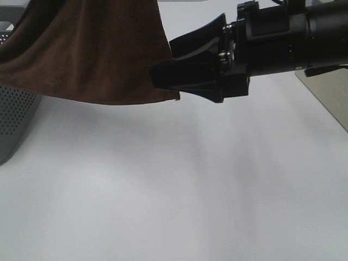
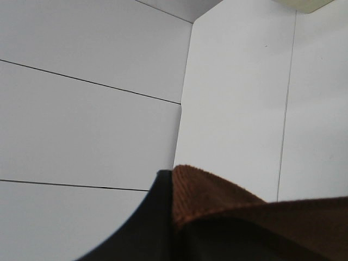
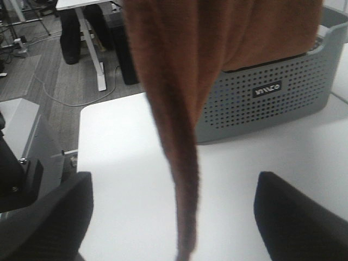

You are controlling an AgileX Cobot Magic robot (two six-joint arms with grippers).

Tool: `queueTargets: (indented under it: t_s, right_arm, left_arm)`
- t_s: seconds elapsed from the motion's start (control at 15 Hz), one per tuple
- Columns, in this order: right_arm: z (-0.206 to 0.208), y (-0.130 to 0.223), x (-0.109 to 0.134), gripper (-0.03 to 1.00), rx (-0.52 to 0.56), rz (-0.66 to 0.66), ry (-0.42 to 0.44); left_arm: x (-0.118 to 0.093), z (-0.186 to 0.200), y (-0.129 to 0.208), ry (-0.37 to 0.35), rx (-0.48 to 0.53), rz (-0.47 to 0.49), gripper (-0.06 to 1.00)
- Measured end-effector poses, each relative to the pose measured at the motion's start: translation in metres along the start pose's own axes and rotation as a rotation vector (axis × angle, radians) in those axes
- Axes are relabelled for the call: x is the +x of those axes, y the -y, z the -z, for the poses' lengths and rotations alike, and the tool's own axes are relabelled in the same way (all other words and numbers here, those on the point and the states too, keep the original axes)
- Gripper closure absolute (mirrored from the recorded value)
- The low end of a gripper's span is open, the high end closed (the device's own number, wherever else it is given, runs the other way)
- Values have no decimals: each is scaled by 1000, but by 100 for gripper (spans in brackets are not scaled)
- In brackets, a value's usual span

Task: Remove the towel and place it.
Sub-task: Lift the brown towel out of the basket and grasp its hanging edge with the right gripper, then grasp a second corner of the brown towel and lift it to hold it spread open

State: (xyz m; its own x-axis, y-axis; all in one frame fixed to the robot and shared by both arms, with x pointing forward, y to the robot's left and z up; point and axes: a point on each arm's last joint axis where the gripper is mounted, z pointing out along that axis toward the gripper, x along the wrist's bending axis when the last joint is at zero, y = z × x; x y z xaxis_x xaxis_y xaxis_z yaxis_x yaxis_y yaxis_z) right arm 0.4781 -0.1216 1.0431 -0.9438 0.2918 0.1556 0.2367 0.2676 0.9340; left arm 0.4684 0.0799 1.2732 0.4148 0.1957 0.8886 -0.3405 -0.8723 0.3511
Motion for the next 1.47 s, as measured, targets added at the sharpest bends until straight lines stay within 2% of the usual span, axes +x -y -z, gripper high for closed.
queueTargets:
  t_s: [0.13, 0.33, 0.53, 0.93, 1.13, 1.27, 1.47]
  right_arm:
    - [-8, 0, 10, 19, 12, 15, -41]
    - [-9, 3, 5, 21, 28, 11, 1]
    - [-10, 4, 3, 27, 35, 10, 19]
    - [-10, 5, 2, 57, 45, 4, 33]
    - [-9, 10, 3, 93, 106, 21, 23]
    - [-9, 12, 3, 96, 130, -24, 24]
    - [-8, 11, -1, 96, 122, -168, 81]
  left_arm:
    - [-5, -8, -1, 16, 9, -6, 94]
    - [-7, -14, -3, 19, 3, 45, 94]
    - [-7, -15, -8, 17, -49, 122, 94]
    - [-10, -15, -12, 48, -90, 180, 94]
    - [-10, -15, -12, 49, -90, 181, 94]
    - [-10, -15, -12, 50, -91, 182, 94]
    - [-10, -15, -12, 50, -91, 183, 94]
